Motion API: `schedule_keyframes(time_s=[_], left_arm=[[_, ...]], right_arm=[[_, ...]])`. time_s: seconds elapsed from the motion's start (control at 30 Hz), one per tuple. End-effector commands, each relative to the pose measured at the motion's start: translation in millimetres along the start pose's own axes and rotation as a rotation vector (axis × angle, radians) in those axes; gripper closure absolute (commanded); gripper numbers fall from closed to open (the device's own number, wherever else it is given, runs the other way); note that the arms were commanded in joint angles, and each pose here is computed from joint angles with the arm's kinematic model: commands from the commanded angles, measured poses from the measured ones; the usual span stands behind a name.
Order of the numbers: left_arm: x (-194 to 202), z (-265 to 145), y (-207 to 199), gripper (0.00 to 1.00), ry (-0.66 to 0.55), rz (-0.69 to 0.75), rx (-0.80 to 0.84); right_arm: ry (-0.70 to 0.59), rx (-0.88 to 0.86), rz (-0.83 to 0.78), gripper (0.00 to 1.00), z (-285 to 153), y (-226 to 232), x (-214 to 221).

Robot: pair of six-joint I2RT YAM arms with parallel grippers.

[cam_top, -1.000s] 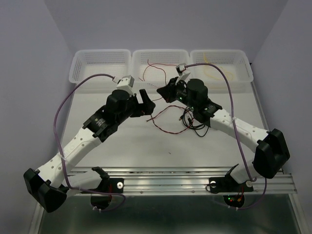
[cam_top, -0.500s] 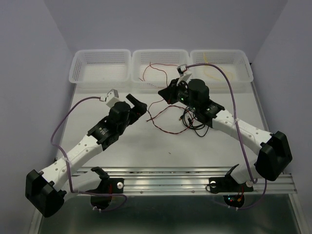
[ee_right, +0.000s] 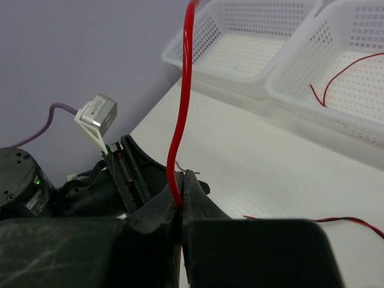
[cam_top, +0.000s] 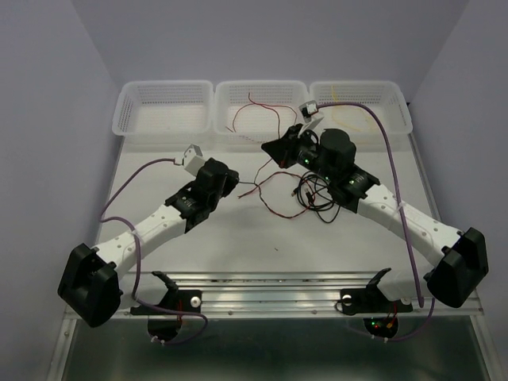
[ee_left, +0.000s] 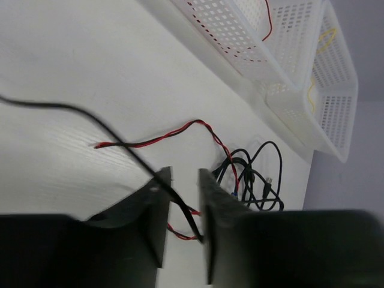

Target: Untangle the cables

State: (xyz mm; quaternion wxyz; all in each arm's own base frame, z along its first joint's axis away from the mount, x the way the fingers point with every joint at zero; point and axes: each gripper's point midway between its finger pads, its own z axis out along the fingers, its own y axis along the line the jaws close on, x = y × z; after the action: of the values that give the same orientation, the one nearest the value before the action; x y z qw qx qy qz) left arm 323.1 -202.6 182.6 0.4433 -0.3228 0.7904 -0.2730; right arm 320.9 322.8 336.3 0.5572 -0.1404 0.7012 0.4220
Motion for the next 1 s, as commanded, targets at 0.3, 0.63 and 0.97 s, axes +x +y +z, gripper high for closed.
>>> schedule_keyframes(time_s=[0.3, 0.63, 0.97], left_arm=[[-126.2, -37.4, -8.7, 1.0, -0.333, -0.019, -0.077], [-296.4, -141.7, -3.1, 1.0, -0.763, -0.043, -0.198], [-392.4, -212.7, -4.6, 1.0, -0.971, -0.048, -0.281]], right_arm=[[-0.187, 0.52, -0.127, 0.99, -35.3, -97.4, -66.4], [-0.378, 0.944, -0.12, 0.99, -141.5, -221.1, -146.9], [-0.469, 1.174, -0.067, 0.99, -234.4, -279.5, -171.5]])
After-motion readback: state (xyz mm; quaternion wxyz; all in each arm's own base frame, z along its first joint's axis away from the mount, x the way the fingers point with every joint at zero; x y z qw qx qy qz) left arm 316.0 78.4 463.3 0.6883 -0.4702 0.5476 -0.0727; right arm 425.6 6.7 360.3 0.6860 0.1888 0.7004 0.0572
